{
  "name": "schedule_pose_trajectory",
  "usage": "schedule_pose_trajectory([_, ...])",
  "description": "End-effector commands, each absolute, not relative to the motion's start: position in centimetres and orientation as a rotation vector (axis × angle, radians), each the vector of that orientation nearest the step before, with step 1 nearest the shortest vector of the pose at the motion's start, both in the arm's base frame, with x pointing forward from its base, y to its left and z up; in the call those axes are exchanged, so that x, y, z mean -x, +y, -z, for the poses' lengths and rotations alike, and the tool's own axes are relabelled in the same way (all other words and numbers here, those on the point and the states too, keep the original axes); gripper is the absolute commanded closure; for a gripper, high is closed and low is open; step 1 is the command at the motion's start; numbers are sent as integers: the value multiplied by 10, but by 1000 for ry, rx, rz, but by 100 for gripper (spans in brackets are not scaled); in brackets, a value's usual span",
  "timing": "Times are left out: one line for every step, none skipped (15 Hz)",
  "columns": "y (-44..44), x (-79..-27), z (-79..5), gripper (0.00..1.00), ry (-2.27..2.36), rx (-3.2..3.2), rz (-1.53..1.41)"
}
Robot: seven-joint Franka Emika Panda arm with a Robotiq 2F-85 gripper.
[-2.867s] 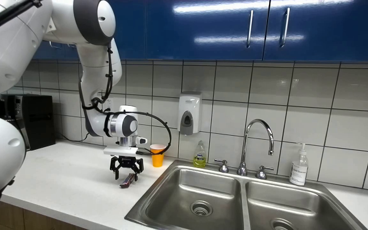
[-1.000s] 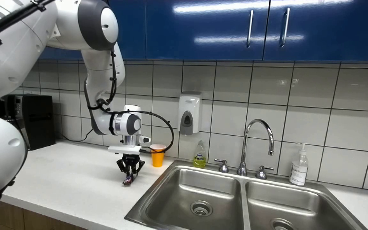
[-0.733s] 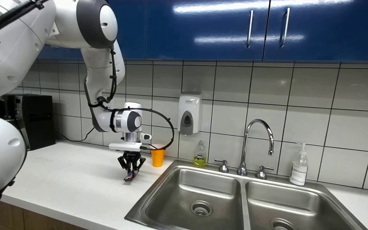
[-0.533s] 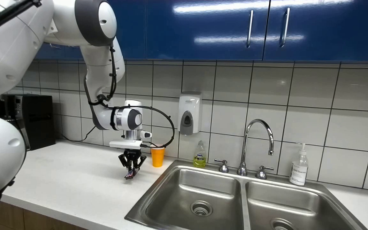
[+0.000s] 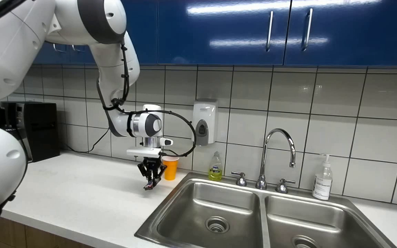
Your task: Put the brown packet in the sink on the left.
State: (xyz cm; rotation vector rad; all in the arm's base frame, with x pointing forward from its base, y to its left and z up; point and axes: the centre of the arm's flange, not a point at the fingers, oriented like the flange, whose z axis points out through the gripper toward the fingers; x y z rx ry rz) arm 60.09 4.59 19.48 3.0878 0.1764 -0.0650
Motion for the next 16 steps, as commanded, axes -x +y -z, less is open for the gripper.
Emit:
schedule_pose_trajectory([6, -600, -217, 95, 19, -3099, 62])
schedule_pose_trajectory([-8, -601, -220, 95, -24, -3099, 54])
schedule_pose_trajectory([-22, -601, -222, 95, -63, -3098, 46])
schedule_pose_trajectory([-39, -601, -224, 95, -114, -3098, 39])
schedule_pose_trajectory([-53, -600, -227, 95, -158, -3095, 36])
schedule_pose_trajectory([-71, -601, -227, 95, -214, -3092, 26])
schedule_pose_trajectory([-86, -599, -229, 95, -258, -3088, 22])
schedule_pose_trajectory([-104, -597, -230, 95, -310, -3083, 17])
schedule_pose_trajectory([-119, -595, -230, 95, -355, -3076, 18])
schedule_pose_trajectory([-135, -593, -227, 95, -400, -3068, 15])
schedule_pose_trajectory([-149, -590, -226, 95, -441, -3057, 21])
schedule_pose_trajectory([-163, -587, -225, 95, -477, -3049, 22])
schedule_pose_trajectory([-175, -586, -222, 95, -511, -3042, 25])
schedule_pose_trajectory([-187, -583, -218, 95, -543, -3033, 29])
schedule_pose_trajectory([-196, -581, -215, 95, -571, -3028, 38])
schedule_pose_trajectory([-206, -580, -209, 95, -601, -3021, 42])
